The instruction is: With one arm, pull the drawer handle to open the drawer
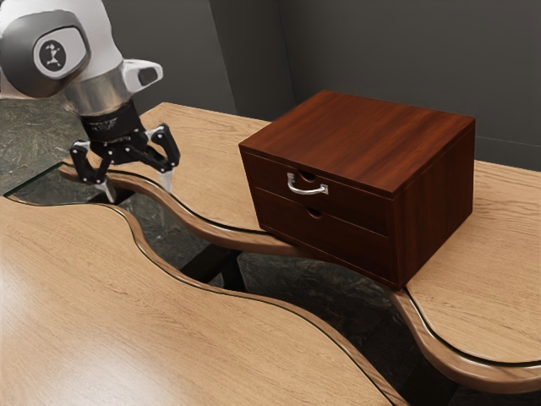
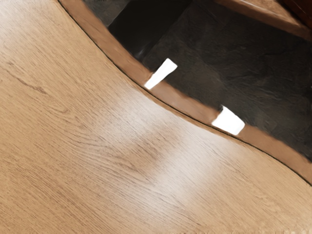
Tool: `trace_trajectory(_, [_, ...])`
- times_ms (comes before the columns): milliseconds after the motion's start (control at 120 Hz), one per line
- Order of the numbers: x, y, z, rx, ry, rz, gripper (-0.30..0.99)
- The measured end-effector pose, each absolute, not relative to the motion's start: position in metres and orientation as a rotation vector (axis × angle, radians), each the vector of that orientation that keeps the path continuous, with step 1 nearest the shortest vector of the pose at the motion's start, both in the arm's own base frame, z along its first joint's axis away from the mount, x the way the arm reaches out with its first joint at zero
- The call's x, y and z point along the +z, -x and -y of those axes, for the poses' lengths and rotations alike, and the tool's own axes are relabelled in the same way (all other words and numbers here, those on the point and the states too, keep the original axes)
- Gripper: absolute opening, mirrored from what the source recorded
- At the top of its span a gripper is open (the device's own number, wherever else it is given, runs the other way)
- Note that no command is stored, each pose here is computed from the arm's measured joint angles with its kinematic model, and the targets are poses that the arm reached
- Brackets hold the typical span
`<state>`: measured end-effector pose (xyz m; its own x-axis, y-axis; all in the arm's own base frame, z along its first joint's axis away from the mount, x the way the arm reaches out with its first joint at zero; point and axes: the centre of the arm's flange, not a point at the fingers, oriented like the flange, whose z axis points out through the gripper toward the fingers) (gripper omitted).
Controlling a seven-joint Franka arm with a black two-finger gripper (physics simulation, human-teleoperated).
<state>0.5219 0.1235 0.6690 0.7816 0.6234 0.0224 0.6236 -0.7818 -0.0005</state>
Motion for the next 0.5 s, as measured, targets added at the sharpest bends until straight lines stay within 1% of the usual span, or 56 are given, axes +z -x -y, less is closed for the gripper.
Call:
trace_trajectory(167, [0.672,-0.531,-0.078,-0.06,3.07,0.728,0.67])
trace_trajectory(233, [0.692,-0.522,-0.05,-0.084,3.073,0.799,0.67])
trace_trajectory(267, [0.681,-0.518,-0.038,0.001,3.115,0.888,0.67])
trace_trajectory(308, [0.677,-0.511,-0.045,0.084,3.108,1.036,0.67])
trace_trajectory(400, [0.666,-0.49,-0.115,0.249,3.011,1.447,0.67])
trace_trajectory(450, [0.66,-0.478,-0.142,0.295,2.91,1.577,0.67])
trace_trajectory(500, [0.66,-0.473,-0.135,0.336,2.863,1.592,0.67])
